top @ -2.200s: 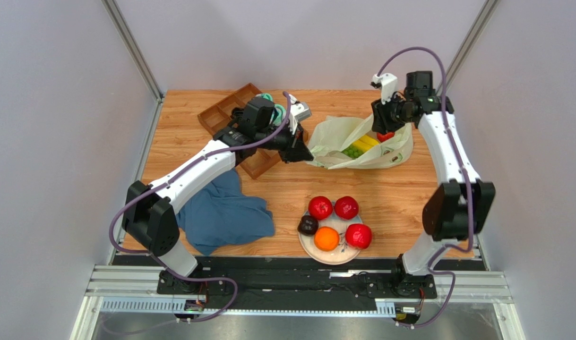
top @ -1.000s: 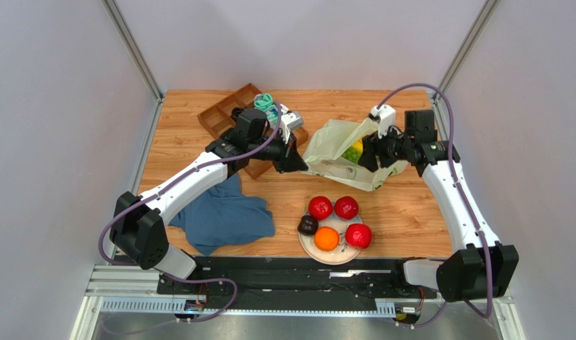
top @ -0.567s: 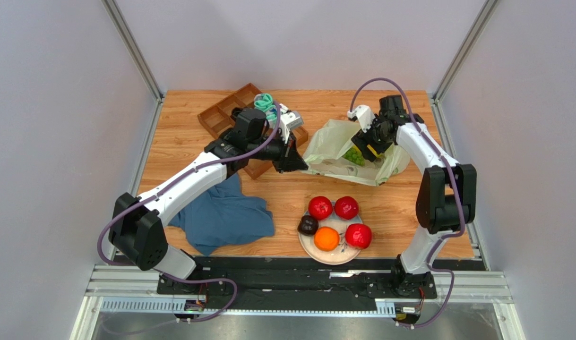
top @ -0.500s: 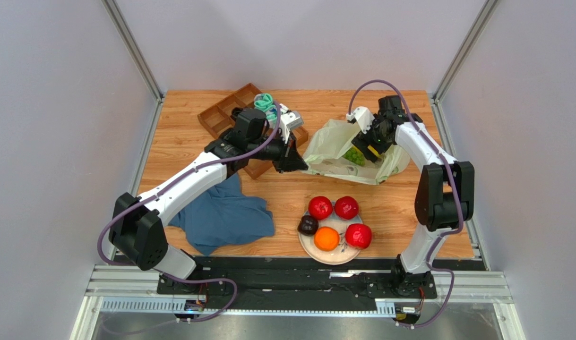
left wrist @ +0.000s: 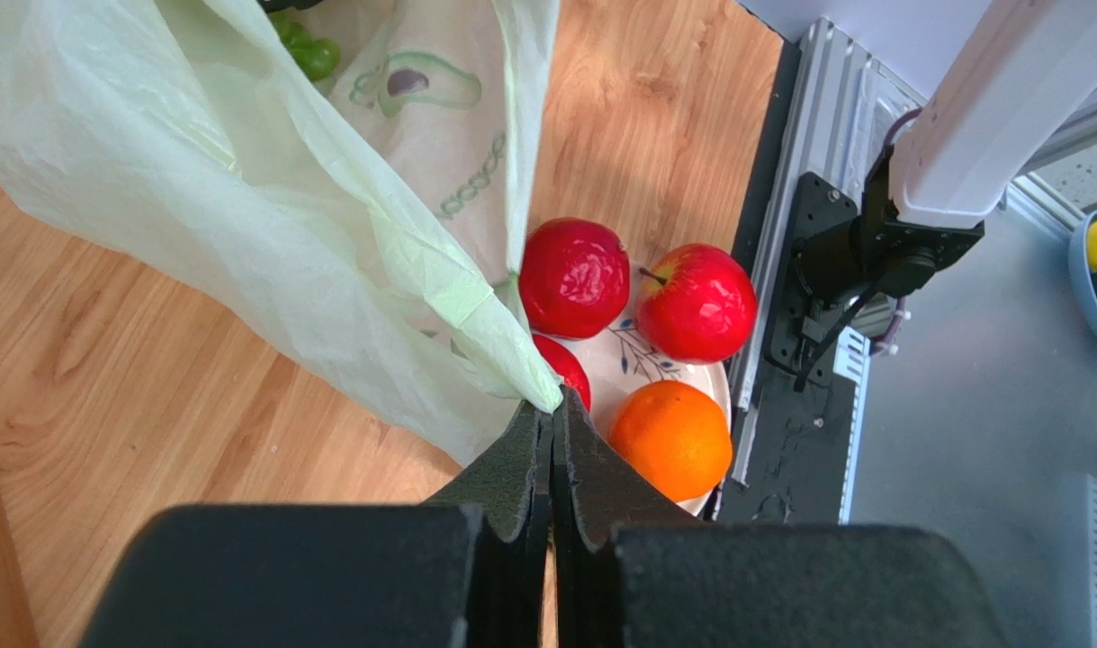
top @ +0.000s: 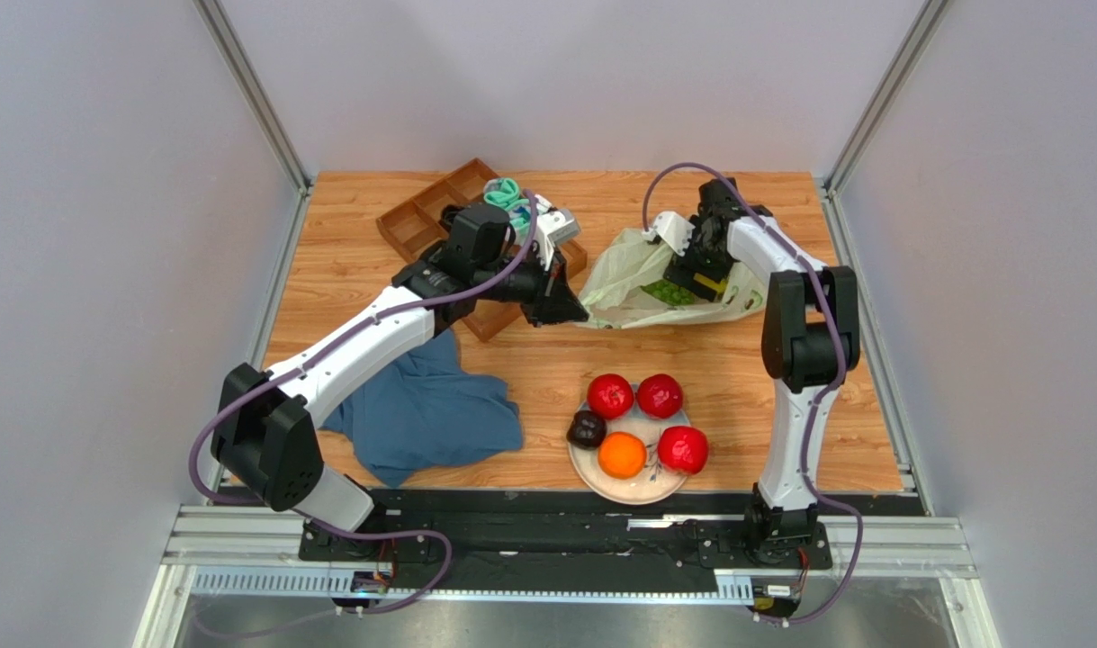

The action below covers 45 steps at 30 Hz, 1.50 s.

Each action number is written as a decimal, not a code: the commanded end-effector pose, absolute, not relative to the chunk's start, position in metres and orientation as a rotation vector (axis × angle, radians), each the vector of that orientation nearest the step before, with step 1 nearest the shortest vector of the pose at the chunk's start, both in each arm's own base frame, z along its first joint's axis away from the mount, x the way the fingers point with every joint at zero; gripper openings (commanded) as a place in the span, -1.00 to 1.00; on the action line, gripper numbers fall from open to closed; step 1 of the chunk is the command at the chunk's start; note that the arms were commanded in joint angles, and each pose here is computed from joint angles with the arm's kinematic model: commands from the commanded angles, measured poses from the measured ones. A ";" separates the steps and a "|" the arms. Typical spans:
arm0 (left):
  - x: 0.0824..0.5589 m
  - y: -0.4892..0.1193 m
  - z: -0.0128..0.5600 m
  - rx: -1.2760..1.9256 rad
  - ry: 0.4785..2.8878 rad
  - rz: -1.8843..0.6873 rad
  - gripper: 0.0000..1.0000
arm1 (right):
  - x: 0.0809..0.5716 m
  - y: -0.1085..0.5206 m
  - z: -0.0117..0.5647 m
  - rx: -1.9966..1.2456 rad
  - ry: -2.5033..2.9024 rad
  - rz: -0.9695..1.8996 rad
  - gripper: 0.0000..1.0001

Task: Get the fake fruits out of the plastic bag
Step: Take out the fake fruit from the plastic bag.

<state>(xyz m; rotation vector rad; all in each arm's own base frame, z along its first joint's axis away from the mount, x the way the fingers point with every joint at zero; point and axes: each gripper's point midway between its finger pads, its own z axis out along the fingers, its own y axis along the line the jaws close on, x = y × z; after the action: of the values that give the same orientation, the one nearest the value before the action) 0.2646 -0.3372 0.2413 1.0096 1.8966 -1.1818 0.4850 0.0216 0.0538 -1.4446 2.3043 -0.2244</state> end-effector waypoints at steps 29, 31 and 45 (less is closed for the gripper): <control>0.306 -0.359 0.286 0.995 1.770 -1.139 -1.00 | 0.250 0.079 0.185 -1.665 2.303 0.484 -0.55; 0.313 -0.357 0.298 0.958 1.761 -1.134 -1.00 | 0.241 0.072 0.174 -1.683 2.363 0.453 -0.54; 0.371 -0.328 0.309 0.767 1.817 -0.919 -1.00 | 0.250 0.054 0.191 -1.556 2.382 0.232 -0.56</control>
<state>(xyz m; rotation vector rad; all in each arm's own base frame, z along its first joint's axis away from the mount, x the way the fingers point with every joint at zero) 0.3570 -0.3323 0.3260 0.7953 1.7736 -0.9908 0.2576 0.0459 0.1371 -1.6057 2.5058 0.2364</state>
